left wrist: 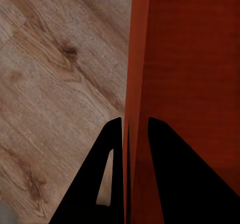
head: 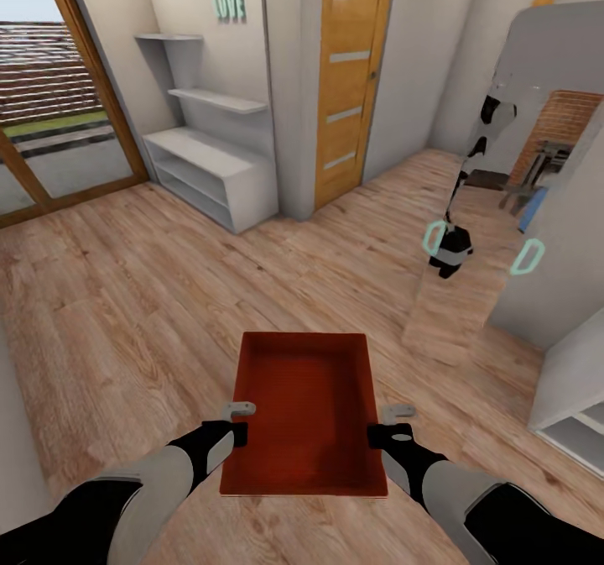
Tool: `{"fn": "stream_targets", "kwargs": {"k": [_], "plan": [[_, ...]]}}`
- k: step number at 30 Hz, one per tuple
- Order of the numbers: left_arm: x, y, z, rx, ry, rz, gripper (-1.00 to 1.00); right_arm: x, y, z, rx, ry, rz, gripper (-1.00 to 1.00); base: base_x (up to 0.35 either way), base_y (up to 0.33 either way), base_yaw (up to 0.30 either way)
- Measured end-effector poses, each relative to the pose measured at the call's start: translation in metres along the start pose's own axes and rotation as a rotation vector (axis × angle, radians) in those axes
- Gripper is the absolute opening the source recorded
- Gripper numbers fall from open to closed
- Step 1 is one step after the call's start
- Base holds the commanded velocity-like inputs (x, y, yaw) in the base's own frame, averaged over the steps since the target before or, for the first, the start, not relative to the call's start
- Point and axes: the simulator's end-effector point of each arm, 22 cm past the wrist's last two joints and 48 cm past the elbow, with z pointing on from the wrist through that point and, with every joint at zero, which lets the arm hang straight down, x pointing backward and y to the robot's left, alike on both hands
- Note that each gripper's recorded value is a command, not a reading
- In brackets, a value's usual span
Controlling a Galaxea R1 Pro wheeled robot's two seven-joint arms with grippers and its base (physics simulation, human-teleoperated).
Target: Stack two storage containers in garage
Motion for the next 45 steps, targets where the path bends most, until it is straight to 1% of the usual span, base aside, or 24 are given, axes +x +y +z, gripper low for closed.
{"fn": "stream_targets", "kwargs": {"k": [45], "plan": [[0.0,-0.0001,0.0,0.0,0.0,-0.001,-1.0,-0.0007,0.0,0.0,0.0,-0.003,0.0,-1.0,0.322,0.0,0.0]]}}
